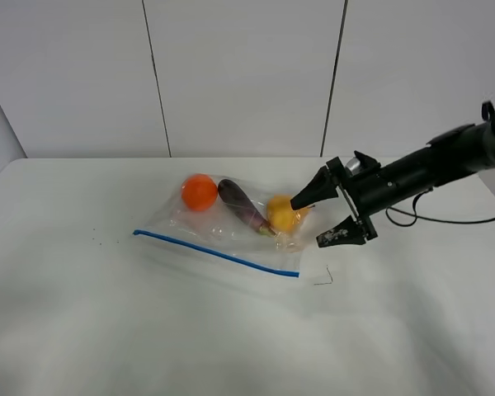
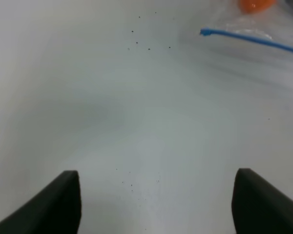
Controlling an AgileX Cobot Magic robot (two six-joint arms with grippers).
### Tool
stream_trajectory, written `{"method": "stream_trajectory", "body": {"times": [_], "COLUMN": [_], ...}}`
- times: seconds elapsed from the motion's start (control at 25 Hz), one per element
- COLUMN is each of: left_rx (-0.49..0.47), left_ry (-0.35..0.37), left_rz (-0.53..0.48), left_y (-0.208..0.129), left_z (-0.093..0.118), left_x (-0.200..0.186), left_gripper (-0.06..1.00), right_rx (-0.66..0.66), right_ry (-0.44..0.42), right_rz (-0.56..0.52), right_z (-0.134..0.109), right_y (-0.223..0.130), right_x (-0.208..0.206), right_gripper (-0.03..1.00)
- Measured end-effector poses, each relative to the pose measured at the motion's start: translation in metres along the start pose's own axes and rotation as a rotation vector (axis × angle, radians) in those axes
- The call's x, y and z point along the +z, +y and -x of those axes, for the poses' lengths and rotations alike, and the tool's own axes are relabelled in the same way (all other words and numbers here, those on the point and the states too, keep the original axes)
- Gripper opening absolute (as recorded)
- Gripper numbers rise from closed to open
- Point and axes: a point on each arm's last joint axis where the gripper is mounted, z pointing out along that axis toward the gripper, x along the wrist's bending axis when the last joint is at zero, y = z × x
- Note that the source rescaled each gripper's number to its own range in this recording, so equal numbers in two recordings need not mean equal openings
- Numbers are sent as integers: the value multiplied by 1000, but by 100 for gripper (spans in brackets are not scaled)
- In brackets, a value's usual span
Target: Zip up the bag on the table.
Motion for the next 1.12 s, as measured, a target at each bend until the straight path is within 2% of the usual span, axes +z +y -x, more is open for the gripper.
{"method": "stream_trajectory", "body": {"times": [0.2,0.28,0.4,0.48,0.6,0.8,0.96,1.12], "left_rx": [0,0,0,0,0,0,0,0], "left_ry": [0,0,0,0,0,0,0,0], "left_rz": [0,0,0,0,0,0,0,0], "left_y": [0,0,0,0,0,0,0,0], "left_z": [0,0,0,0,0,0,0,0], "left_x": [0,0,0,0,0,0,0,0], "left_gripper": [100,100,100,100,100,100,100,100], "right_rx": [-129,-173,-204,-216,-204,-181,-157,-137], "right_ry": [-416,-599,-776,-831,-853,-876,-882,-894], "right_rz": [-15,26,110,150,174,137,96,59], "right_z": [-20,-30,-43,-46,-45,-35,-32,-35], "right_y": [27,38,51,55,57,49,25,-16], "right_x": [-33,-48,-70,-83,-94,-91,-92,-98], "right_gripper": [100,100,100,100,100,100,100,100]}}
